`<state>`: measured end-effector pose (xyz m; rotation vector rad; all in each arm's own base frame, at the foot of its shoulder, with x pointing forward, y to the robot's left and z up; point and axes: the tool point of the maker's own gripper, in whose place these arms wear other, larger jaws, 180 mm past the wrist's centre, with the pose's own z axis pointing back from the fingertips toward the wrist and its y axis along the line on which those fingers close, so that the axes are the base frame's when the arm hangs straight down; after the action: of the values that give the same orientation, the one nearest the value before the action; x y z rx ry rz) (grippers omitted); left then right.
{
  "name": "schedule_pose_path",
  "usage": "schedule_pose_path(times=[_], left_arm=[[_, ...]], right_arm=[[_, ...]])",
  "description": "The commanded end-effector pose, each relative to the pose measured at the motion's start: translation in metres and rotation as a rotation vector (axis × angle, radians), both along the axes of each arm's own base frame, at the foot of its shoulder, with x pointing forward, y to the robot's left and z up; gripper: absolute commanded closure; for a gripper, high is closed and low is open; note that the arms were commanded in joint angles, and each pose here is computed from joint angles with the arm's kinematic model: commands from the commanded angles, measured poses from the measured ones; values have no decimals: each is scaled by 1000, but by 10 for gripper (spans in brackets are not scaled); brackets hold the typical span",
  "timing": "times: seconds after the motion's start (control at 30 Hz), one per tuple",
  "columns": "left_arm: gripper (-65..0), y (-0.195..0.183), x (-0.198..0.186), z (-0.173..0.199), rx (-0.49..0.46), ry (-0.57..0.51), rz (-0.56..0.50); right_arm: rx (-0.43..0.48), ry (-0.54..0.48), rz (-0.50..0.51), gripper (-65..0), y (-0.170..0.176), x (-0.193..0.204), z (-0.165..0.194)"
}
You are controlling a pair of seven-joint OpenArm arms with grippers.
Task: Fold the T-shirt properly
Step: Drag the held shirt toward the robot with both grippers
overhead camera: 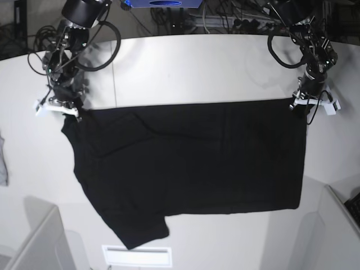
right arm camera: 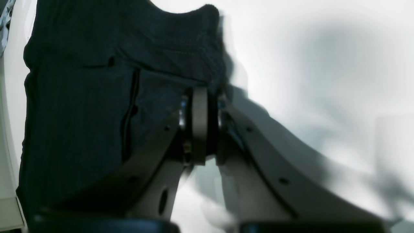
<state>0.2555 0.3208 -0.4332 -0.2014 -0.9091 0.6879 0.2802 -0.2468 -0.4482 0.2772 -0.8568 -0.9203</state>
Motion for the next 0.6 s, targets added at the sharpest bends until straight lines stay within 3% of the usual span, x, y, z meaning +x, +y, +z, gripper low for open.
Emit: schedule_pose_path(times=[0.0, 0.33, 0.57], left_arm=[[0, 7, -13, -7, 23, 70, -12], [0, 7, -38, -20, 8, 167, -43], [0, 9, -48, -1, 72, 153, -68]], right_arm=[[10, 42, 6, 0, 1, -8, -6], [-8, 64, 5, 0, 0, -31, -7], [-47, 73, 8, 0, -5, -51, 0]])
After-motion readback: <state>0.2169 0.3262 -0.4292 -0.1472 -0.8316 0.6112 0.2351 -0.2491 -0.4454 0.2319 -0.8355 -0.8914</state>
